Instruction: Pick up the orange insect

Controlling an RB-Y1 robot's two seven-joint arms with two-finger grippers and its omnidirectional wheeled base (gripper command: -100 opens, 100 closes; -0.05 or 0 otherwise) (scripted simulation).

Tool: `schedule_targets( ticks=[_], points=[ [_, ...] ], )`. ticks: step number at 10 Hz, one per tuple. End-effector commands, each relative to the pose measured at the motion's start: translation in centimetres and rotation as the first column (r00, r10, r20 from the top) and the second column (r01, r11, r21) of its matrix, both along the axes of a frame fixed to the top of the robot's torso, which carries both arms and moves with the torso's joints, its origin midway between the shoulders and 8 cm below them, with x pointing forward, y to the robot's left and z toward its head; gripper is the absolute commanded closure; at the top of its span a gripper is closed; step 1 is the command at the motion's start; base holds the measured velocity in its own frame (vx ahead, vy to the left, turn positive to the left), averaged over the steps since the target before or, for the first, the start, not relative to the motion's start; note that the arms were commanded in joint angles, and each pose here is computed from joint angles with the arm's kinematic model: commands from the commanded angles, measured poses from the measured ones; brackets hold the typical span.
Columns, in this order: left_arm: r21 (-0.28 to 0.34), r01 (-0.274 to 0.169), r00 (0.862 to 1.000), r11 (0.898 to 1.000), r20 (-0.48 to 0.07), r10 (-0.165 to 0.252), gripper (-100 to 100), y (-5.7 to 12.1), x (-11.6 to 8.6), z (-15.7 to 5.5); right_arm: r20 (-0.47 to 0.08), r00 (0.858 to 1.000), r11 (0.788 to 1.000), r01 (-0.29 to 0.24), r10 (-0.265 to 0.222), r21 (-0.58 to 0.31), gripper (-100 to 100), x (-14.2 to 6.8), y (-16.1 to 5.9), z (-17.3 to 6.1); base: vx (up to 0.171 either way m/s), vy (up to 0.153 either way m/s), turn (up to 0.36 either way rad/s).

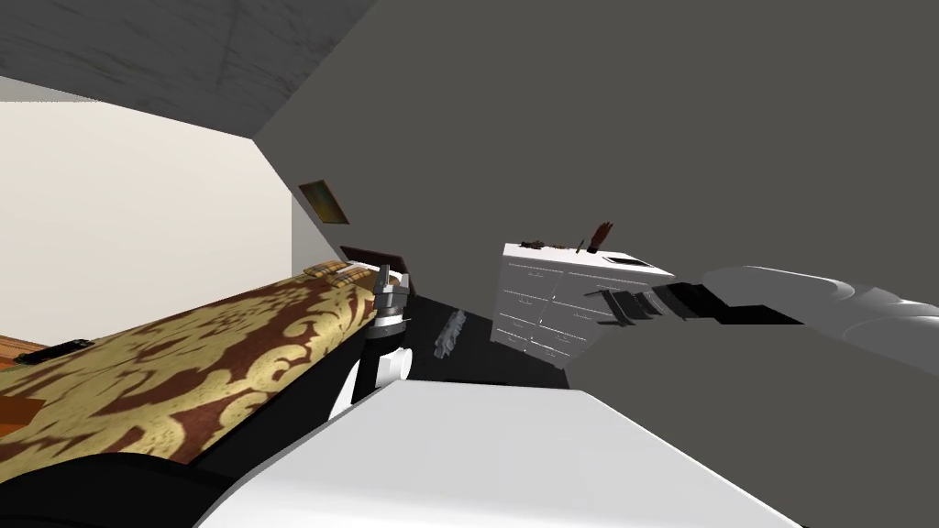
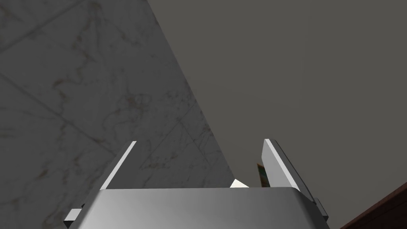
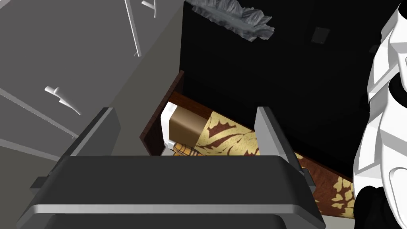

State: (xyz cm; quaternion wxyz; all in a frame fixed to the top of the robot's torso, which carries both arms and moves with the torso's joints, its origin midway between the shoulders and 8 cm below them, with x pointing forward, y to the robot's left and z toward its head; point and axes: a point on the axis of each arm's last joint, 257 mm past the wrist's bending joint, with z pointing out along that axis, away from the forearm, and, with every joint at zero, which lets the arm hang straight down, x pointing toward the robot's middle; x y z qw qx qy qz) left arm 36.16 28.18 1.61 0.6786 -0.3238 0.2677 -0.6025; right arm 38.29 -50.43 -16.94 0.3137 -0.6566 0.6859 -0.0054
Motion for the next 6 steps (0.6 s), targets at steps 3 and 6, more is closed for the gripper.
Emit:
schedule_targets(
  ticks=[3, 6],
  points=[
    [0.000, 0.000, 1.000, 1.000, 0.000, 0.000, 0, 0.0, 0.0, 0.0, -0.032, 0.997, 0.988, 0.063, -0.068, -0.139, -100, -1.4, -6.2, 3.1, 0.035, 0.049, 0.138],
    [0.000, 0.000, 1.000, 1.000, 0.000, 0.000, 0, 0.0, 0.0, 0.0, -0.067, 0.982, 0.952, 0.152, -0.176, -0.267, -100, -4.1, -12.6, 6.4, 0.065, 0.060, 0.156]
  ],
)
